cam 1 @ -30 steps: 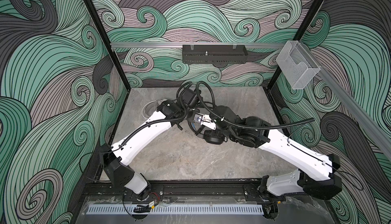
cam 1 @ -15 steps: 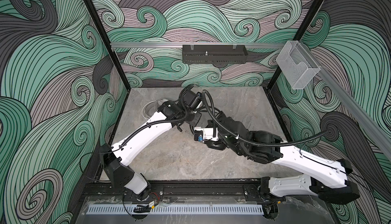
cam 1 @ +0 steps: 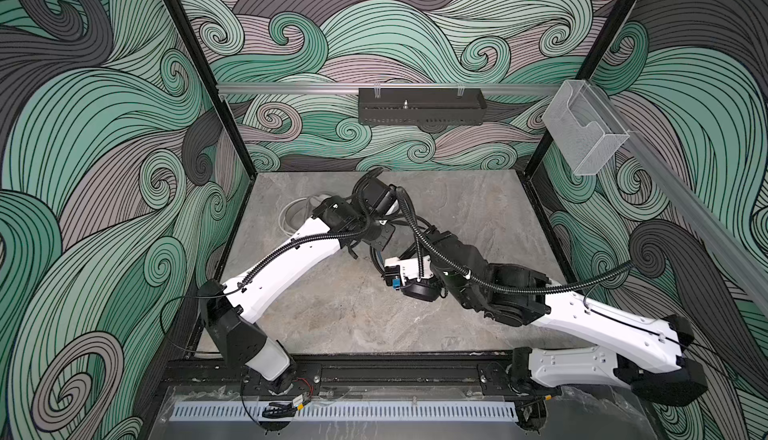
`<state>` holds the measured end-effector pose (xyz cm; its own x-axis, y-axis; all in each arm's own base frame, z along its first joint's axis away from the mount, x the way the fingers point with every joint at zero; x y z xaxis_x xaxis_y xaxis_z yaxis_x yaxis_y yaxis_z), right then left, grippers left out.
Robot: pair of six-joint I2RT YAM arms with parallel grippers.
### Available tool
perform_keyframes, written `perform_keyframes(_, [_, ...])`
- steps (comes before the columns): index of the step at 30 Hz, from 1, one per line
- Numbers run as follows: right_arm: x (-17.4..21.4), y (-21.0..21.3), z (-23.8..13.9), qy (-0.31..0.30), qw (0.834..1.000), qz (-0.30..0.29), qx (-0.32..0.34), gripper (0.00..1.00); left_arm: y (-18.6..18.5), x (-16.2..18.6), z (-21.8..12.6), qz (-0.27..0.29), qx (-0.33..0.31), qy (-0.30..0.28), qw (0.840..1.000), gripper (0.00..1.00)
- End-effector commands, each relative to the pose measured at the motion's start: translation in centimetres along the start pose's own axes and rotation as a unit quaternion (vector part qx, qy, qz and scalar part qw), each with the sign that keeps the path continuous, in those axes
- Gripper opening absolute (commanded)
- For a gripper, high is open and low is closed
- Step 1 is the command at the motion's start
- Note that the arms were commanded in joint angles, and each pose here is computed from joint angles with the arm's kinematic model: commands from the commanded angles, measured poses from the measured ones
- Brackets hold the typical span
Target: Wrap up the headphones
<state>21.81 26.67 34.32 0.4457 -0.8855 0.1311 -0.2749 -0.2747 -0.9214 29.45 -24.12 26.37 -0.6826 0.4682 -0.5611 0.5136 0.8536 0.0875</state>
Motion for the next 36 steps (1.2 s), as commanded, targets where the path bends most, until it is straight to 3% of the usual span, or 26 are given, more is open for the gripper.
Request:
perform_keyframes(1, [2.1, -2.6, -0.8, 0.036, 0.998, 0.001, 0.043, 0.00, 0.9, 1.1, -1.1, 0.033, -0.016, 0.011, 0.999, 0.00])
perform_keyframes(14, [1.4, -2.7, 1.3, 0.073, 0.995, -0.055, 0.044, 0.00, 1.5, 1.7, -2.5, 0.052, -0.025, -0.005, 0.998, 0.00])
perform_keyframes(24, [2.1, -4.2, 0.8, 0.080, 0.994, -0.040, 0.070, 0.00, 1.9, 2.1, -2.0, 0.062, -0.041, 0.010, 0.997, 0.00])
perform_keyframes(30, [3.2, -2.2, 0.1, 0.076, 0.995, -0.052, 0.032, 0.00, 2.1, 2.0, -2.2, 0.068, -0.048, 0.010, 0.996, 0.00])
perform_keyframes(36, [3.7, 0.8, -0.1, 0.058, 0.997, -0.046, -0.010, 0.00, 0.3, 2.0, -3.0, 0.105, 0.008, -0.003, 0.994, 0.00])
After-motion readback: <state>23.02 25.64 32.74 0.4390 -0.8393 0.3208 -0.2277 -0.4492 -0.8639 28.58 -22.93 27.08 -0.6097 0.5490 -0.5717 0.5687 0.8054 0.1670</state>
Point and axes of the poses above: each gripper's point midway between its finger pads, its own z axis out along the fingers, its own y axis along the line the jaws close on, x = y × z, the point moved 1 cm from there along -z, back along the fingers, and after that the axes turned 3 degrees about -z, right-handed, at the moved point
